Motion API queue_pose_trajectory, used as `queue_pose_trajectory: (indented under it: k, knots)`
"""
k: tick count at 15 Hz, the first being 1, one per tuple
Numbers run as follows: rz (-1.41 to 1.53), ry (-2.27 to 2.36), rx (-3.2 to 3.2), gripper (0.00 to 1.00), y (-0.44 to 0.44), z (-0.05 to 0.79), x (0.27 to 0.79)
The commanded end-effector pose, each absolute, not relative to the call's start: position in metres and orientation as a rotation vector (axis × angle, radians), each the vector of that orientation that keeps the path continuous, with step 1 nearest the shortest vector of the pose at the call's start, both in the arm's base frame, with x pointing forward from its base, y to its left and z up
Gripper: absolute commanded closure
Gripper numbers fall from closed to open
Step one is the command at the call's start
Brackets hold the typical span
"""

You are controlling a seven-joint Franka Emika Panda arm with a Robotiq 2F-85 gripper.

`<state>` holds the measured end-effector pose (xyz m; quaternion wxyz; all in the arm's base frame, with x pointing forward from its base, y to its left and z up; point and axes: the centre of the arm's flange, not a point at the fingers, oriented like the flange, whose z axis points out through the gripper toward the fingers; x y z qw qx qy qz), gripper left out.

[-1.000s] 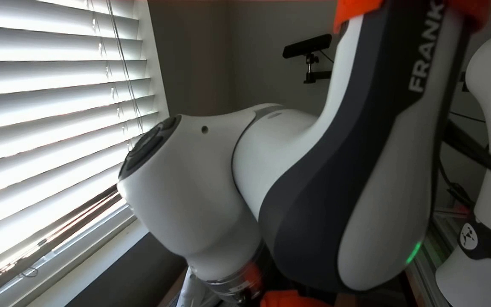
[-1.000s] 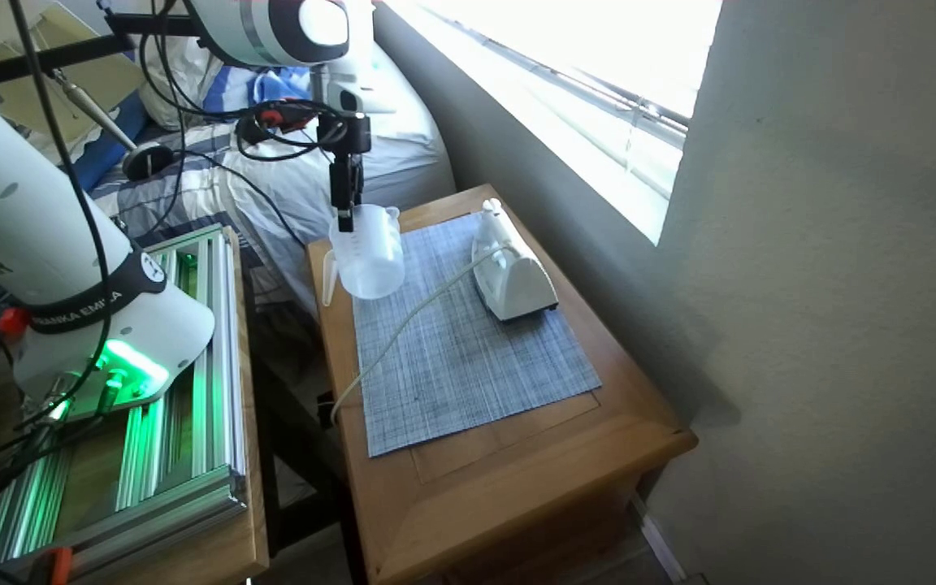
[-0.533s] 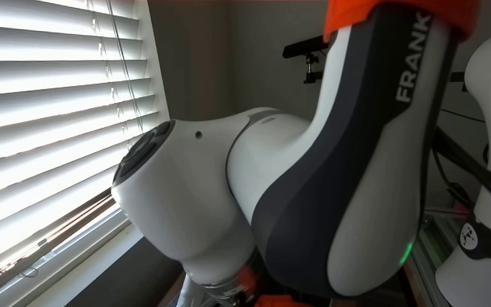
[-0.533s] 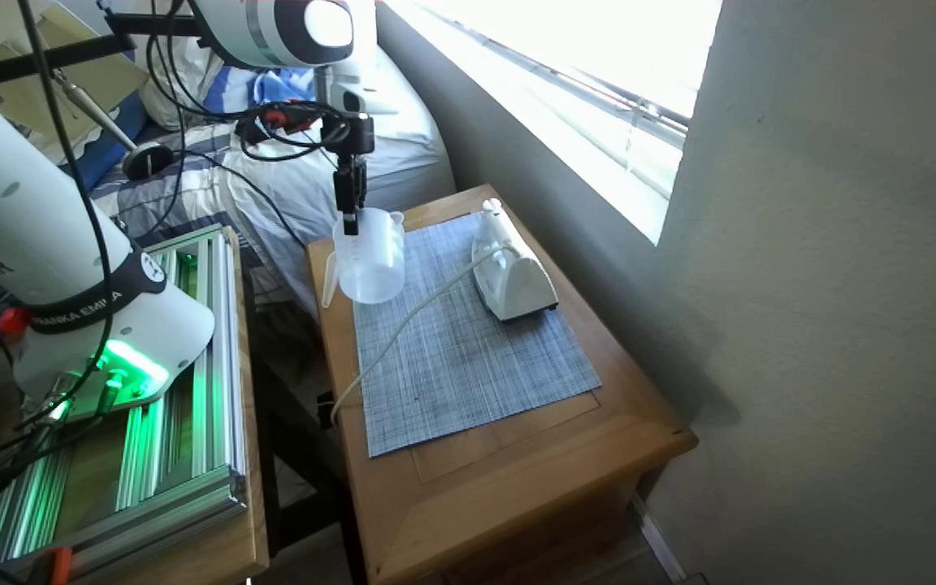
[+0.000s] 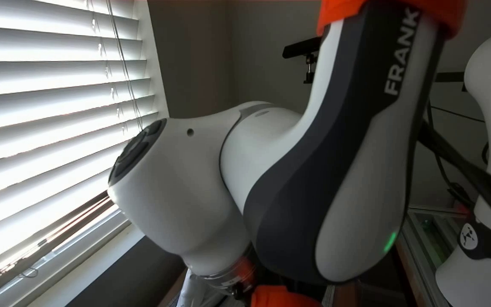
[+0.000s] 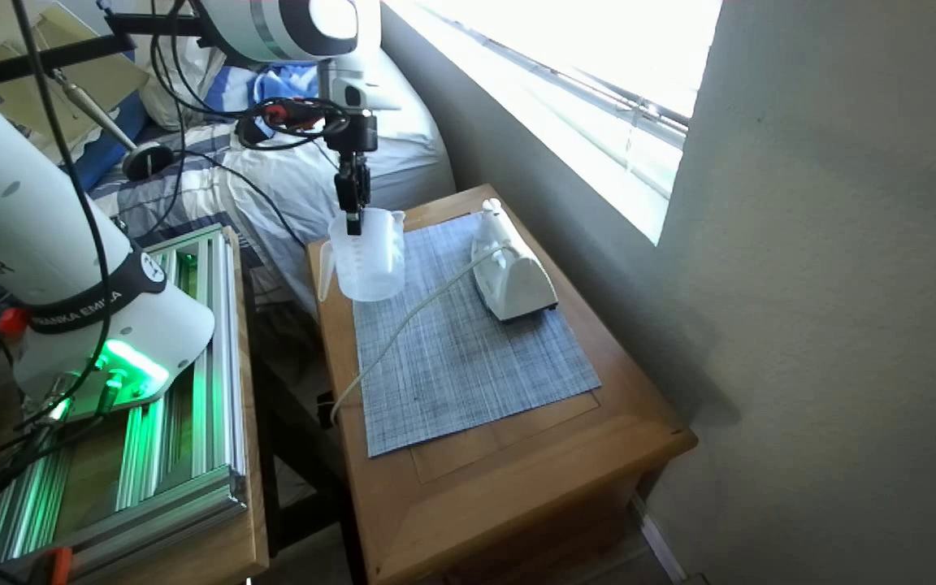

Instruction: Put the plastic jar in an upright position

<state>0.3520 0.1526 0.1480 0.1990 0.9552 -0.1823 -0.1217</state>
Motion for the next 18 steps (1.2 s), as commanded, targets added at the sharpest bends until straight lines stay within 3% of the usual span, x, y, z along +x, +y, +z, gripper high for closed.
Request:
queue_pose_trajectory:
  k: [1, 18]
  knots:
    - [-0.318, -0.526, 2.645, 1.00, 0.148, 0.149, 0.355]
    - [-0.155, -0.850, 2.903, 0.98, 0.081, 0.156, 0.322]
